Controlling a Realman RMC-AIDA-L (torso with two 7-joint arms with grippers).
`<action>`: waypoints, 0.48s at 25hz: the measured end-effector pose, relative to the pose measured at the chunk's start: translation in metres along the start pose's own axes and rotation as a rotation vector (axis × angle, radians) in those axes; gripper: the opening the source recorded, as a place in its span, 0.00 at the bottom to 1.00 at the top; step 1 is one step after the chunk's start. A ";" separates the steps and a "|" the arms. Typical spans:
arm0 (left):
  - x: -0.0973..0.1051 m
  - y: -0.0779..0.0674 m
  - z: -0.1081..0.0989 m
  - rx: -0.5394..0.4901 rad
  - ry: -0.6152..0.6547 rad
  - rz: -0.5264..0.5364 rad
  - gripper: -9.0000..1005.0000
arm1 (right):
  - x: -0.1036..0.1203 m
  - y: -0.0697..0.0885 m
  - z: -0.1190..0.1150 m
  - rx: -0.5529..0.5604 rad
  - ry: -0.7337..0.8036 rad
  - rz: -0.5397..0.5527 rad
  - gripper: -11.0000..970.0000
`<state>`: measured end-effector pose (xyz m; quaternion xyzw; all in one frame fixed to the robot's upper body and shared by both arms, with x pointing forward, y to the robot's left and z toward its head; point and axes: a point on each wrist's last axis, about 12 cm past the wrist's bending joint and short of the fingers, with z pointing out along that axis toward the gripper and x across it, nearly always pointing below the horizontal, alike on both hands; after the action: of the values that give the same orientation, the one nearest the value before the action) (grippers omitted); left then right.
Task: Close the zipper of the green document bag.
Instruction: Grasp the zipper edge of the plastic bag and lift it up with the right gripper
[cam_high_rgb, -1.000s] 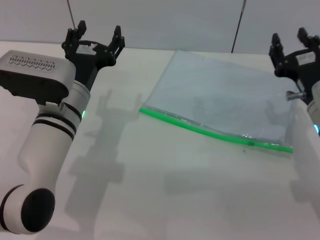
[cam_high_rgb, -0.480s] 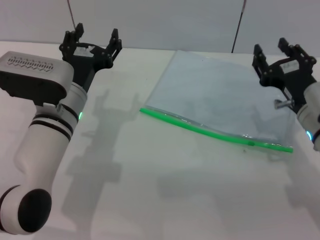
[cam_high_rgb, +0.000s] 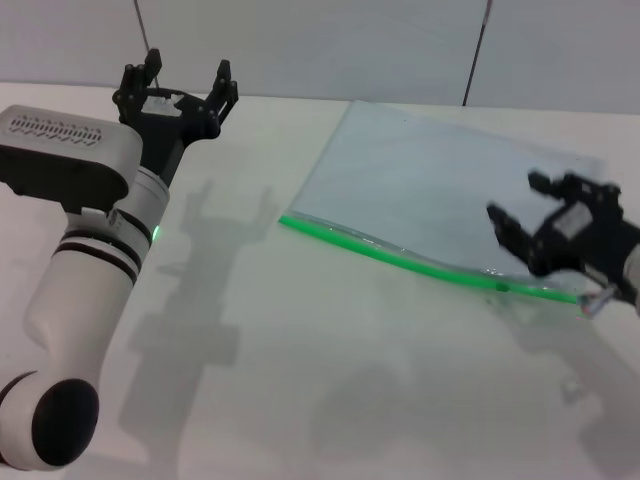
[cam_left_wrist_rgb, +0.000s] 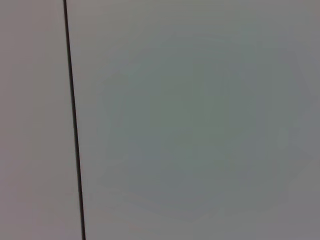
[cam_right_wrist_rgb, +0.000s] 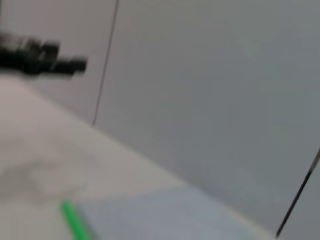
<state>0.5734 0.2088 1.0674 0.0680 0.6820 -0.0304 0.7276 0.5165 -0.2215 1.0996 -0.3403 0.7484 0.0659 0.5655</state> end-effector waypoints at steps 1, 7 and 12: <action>0.000 0.001 0.000 -0.002 0.001 0.001 0.84 | 0.002 0.000 -0.002 -0.012 0.029 -0.019 0.58; 0.003 0.004 -0.002 -0.010 0.010 0.003 0.84 | 0.006 -0.002 -0.004 -0.046 0.140 -0.076 0.58; 0.003 0.004 -0.002 -0.012 0.010 0.001 0.84 | -0.003 -0.001 0.000 0.013 0.076 -0.023 0.58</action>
<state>0.5720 0.2136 1.0642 0.0641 0.6859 -0.0253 0.7245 0.5174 -0.2216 1.1026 -0.3475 0.7659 0.0416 0.5394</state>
